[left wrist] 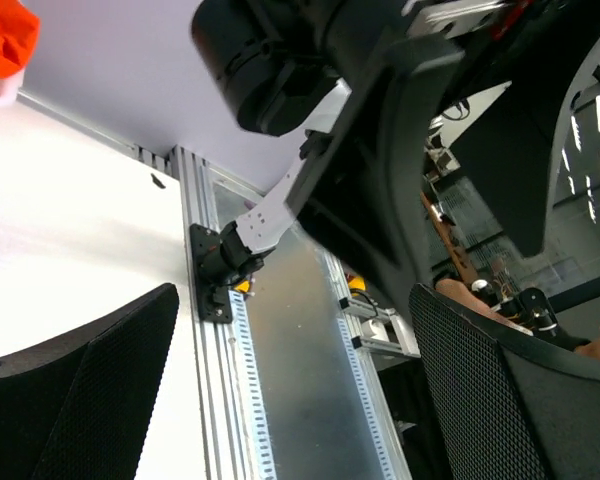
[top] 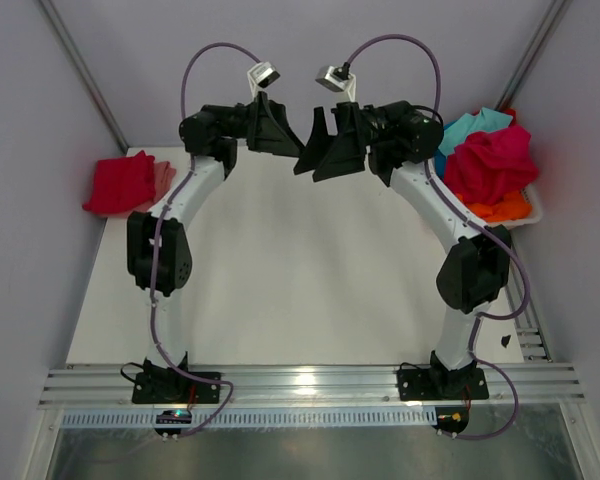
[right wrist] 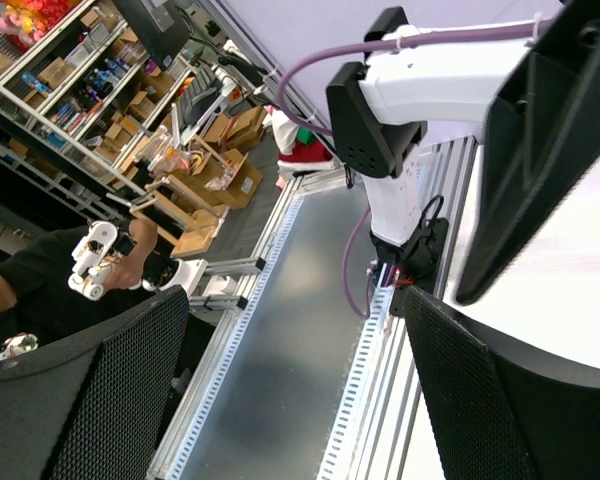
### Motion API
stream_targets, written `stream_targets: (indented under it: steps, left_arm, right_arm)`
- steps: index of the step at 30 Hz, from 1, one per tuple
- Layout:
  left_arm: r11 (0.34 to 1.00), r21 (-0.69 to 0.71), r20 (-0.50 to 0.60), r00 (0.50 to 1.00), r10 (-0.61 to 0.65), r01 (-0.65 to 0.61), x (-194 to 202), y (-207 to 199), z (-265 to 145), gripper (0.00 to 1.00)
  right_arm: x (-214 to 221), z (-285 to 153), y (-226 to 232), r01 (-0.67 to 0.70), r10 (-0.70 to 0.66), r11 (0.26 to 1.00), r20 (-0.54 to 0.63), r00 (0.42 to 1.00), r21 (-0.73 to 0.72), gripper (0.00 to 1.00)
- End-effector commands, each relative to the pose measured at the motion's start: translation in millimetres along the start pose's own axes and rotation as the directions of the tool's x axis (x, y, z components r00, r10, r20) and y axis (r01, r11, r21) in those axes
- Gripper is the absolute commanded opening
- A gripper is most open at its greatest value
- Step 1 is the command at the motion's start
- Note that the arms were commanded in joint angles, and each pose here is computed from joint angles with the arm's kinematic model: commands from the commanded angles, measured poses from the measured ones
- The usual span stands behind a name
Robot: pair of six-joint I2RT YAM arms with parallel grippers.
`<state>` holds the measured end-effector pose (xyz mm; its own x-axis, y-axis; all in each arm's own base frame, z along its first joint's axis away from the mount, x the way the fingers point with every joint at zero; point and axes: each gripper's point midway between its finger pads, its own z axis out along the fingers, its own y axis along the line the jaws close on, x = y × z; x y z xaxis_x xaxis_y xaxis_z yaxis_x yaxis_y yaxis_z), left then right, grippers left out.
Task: Fold and stack the t-shirts
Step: Grab crumpled tshirt from bin with the right arm
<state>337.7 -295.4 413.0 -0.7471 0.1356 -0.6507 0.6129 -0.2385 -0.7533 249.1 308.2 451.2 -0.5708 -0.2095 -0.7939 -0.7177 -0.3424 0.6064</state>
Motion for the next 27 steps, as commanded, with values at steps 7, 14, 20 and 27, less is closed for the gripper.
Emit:
stream_targets:
  steps: [7, 14, 20, 27]
  left_arm:
    - [0.997, -0.048, -0.088, 0.994, 0.063, -0.068, 37.2, -9.6, -13.7, 0.99]
    - [0.997, -0.065, -0.084, 0.996, -0.035, 0.029, 47.1, 19.7, -19.4, 0.99]
    - [0.994, -0.088, -0.134, 0.989, 0.060, -0.072, 33.0, 19.5, -21.8, 0.99]
    - [0.980, -0.127, -0.134, 0.981, 0.139, -0.156, 3.5, 25.3, -35.8, 0.99]
  right_arm:
    - [21.5, -7.7, 69.0, 0.446, -0.441, 0.895, -0.109, 0.891, 0.025, 0.92]
    - [27.5, -6.5, 95.0, 0.473, -0.469, 0.881, -0.101, 0.877, 0.016, 0.92]
    - [35.8, -5.6, 113.7, 0.455, -0.453, 0.891, -0.085, 0.888, 0.004, 0.92]
    - [36.2, -6.1, 124.4, 0.481, -0.479, 0.876, -0.098, 0.872, 0.001, 0.93]
